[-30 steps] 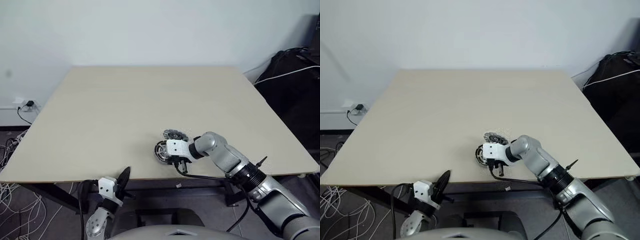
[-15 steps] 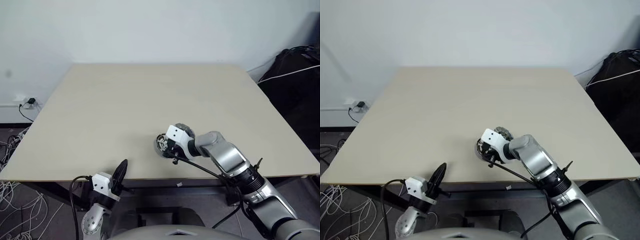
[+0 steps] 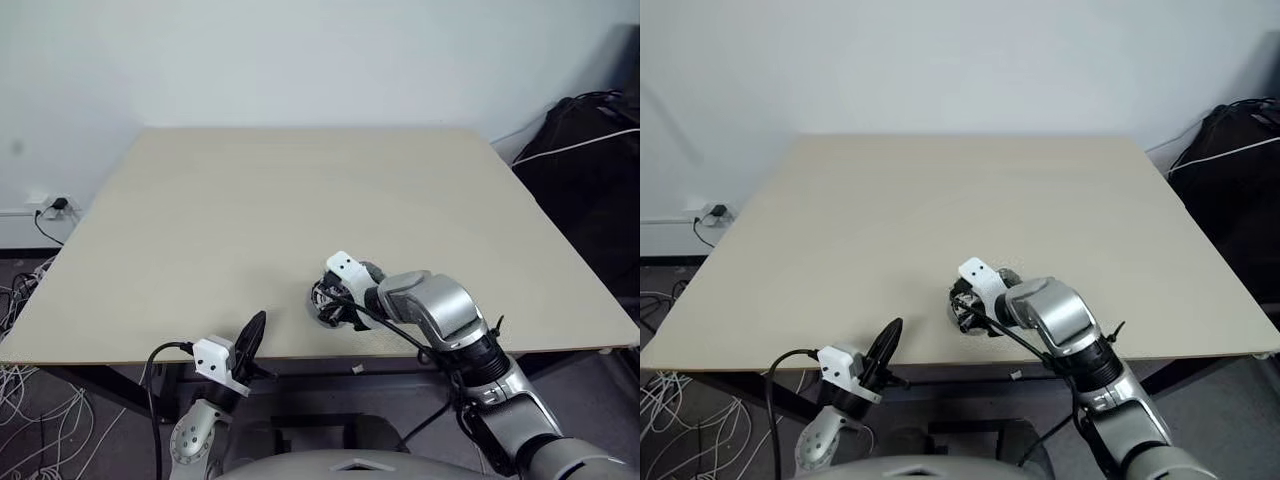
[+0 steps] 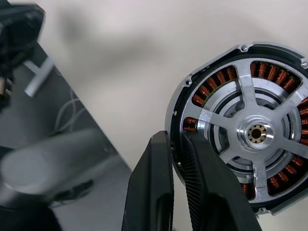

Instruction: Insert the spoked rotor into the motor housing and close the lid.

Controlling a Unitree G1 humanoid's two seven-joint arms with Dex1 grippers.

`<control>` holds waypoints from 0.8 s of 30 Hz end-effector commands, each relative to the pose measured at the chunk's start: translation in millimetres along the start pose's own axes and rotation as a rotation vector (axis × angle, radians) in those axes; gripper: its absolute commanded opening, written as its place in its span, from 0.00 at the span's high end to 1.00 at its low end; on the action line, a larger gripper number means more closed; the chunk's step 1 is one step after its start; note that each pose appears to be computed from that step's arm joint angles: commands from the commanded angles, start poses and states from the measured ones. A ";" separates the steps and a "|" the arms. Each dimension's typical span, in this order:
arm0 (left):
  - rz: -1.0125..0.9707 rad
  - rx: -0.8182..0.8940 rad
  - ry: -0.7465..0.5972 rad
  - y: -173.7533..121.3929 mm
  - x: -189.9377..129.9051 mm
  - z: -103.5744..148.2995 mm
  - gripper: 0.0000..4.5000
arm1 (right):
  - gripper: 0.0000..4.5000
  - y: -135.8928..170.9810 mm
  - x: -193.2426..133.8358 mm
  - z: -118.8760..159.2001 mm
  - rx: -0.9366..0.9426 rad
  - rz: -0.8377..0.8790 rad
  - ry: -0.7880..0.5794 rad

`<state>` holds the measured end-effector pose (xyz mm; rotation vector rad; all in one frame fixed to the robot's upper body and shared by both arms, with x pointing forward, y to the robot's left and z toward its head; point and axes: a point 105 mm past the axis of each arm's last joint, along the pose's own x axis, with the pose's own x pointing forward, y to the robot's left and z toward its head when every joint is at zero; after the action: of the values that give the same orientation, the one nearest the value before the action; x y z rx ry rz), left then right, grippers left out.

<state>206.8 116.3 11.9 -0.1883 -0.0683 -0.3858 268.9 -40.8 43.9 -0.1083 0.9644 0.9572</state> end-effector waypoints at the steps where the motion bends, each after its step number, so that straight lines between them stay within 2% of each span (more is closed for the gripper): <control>1: -0.016 0.015 -0.051 -6.0 7.2 16.7 1.00 | 0.99 8.9 -11.4 23.2 -0.013 -0.005 -0.069; 17: -0.025 0.003 -0.042 -11.0 11.1 23.4 1.00 | 0.99 10.5 19.3 28.7 -0.011 -0.044 -0.078; 24: -0.024 0.004 -0.039 -11.2 11.1 23.5 1.00 | 0.50 21.8 24.6 38.8 -0.007 0.004 -0.119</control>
<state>209.6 108.8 23.3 -0.2039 -0.0567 -0.3929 277.1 -0.2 40.3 -0.0657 0.9225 0.9380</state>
